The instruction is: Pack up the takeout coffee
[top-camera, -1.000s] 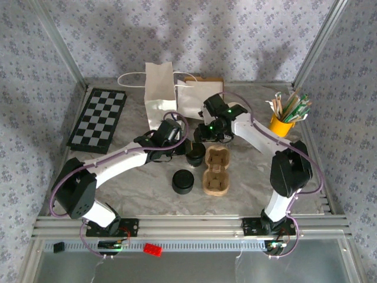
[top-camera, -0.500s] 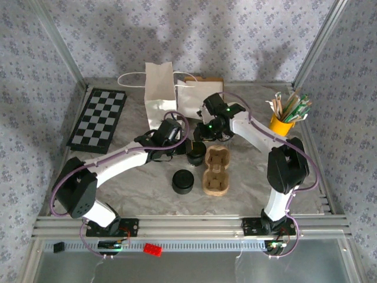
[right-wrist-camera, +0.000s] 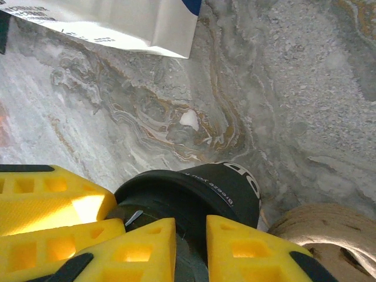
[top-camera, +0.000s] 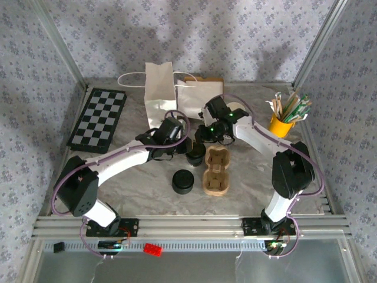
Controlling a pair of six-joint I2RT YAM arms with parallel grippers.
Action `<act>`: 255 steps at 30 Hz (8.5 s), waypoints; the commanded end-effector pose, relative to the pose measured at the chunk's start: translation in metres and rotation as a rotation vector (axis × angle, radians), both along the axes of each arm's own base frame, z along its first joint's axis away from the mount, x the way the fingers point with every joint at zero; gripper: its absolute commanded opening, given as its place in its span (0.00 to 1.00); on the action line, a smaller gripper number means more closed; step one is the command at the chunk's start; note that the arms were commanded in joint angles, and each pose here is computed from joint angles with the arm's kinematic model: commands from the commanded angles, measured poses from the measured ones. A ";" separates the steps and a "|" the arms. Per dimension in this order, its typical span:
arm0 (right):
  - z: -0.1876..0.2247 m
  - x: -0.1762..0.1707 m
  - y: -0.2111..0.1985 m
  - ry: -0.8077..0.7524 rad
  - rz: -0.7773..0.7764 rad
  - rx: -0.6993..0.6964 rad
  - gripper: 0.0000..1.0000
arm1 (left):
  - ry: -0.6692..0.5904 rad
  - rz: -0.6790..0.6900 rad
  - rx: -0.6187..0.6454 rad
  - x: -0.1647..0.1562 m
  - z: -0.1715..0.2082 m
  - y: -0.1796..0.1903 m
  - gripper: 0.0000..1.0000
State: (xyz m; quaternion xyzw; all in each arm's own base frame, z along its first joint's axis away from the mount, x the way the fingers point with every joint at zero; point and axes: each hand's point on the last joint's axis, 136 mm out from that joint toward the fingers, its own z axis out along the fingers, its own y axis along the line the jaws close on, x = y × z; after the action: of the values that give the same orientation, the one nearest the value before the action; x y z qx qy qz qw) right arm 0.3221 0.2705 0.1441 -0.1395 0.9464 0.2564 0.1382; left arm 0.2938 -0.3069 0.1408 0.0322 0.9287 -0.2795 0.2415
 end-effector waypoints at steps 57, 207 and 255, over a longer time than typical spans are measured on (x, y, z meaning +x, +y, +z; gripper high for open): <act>-0.043 -0.044 -0.030 0.084 -0.016 -0.257 0.34 | 0.075 -0.037 -0.085 0.002 -0.018 -0.025 0.25; -0.043 -0.093 -0.078 0.100 -0.439 -0.403 0.52 | -0.117 -0.003 0.013 -0.054 0.054 0.050 0.42; -0.003 -0.105 -0.122 0.045 -0.383 -0.367 0.31 | 0.000 -0.127 0.065 -0.124 0.027 0.006 0.35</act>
State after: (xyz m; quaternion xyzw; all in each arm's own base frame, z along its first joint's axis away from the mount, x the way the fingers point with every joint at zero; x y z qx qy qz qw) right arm 0.2288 0.1580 0.1410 0.0424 0.9860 0.0585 0.1504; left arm 0.1716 -0.2877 0.1637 0.1057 0.9326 -0.2644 0.2219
